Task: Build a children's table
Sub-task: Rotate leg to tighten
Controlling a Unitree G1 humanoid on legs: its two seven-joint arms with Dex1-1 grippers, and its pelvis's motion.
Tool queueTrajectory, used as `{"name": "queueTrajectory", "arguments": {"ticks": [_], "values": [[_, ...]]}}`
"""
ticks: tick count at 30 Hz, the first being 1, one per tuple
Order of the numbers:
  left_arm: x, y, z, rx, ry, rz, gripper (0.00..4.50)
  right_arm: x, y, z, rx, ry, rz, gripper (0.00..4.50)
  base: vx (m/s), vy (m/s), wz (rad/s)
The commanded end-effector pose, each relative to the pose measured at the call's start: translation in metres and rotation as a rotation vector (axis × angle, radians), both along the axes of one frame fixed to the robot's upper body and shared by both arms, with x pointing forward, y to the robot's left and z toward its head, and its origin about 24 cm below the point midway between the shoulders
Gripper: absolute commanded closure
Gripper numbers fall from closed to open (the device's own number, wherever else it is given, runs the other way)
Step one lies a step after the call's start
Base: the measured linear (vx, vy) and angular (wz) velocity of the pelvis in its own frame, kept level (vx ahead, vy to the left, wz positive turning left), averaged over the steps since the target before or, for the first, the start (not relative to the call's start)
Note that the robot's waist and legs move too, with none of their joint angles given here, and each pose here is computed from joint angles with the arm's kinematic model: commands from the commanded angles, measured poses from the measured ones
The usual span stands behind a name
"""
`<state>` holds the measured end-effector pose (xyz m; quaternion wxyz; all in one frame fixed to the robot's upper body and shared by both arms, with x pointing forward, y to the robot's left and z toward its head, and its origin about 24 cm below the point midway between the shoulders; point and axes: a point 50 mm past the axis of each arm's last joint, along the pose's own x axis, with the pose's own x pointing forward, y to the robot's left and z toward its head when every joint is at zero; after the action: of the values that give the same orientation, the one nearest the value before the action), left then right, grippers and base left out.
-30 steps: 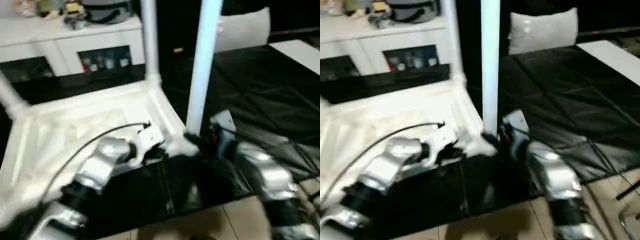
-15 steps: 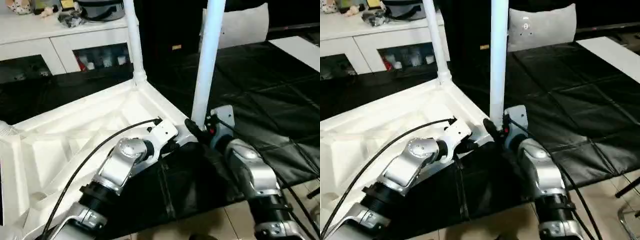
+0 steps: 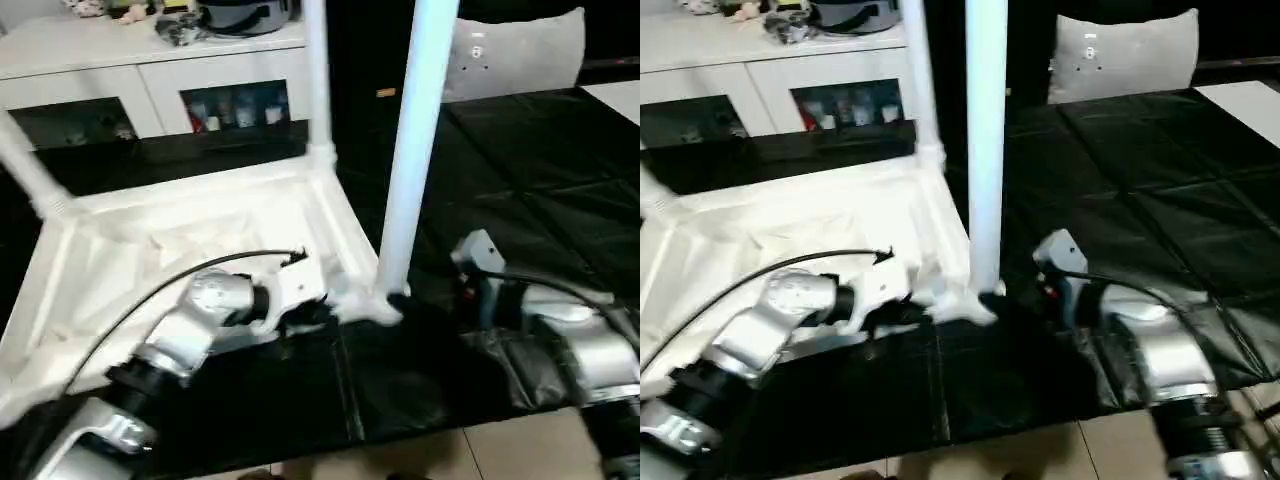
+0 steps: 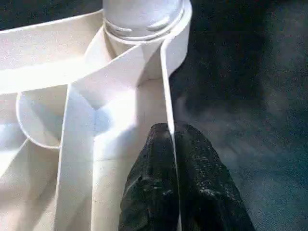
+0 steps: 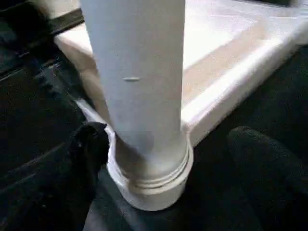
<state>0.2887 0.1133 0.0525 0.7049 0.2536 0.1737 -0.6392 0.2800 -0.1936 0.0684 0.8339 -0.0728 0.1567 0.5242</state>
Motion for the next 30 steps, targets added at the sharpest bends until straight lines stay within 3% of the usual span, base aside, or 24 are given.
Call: {"name": "queueTrajectory", "arguments": {"ticks": [1, 5, 15, 22, 25, 30], "values": [[-0.006, -0.007, 0.006, 0.021, -0.005, -0.158, 4.5, -0.005, 0.006, 0.007, 0.022, 0.003, 0.125, 0.36, 0.0, 0.0, 0.0], [-0.01, -0.003, 0.003, 0.065, 0.013, -0.223, 4.5, -0.013, 0.01, 0.007, 0.009, 0.003, 0.233, 0.65, 0.0, 0.0, 0.0], [-0.017, -0.006, 0.001, 0.069, 0.042, -0.321, 4.5, -0.026, 0.02, 0.003, 0.053, 0.106, 0.362, 1.53, 0.0, 0.0, 0.0], [-0.016, -0.006, 0.002, 0.062, 0.046, -0.321, 4.5, -0.028, 0.021, 0.002, 0.075, 0.139, 0.373, 2.1, 0.0, 0.0, 0.0], [-0.016, -0.007, 0.001, 0.04, 0.052, -0.3, 4.5, -0.028, 0.024, 0.004, 0.125, 0.157, 0.352, 2.27, 0.0, 0.0, 0.0], [-0.015, -0.01, -0.001, 0.017, 0.072, -0.222, 4.5, -0.019, 0.032, 0.002, 0.141, 0.12, 0.225, 2.42, 0.0, 0.0, 0.0]]}}
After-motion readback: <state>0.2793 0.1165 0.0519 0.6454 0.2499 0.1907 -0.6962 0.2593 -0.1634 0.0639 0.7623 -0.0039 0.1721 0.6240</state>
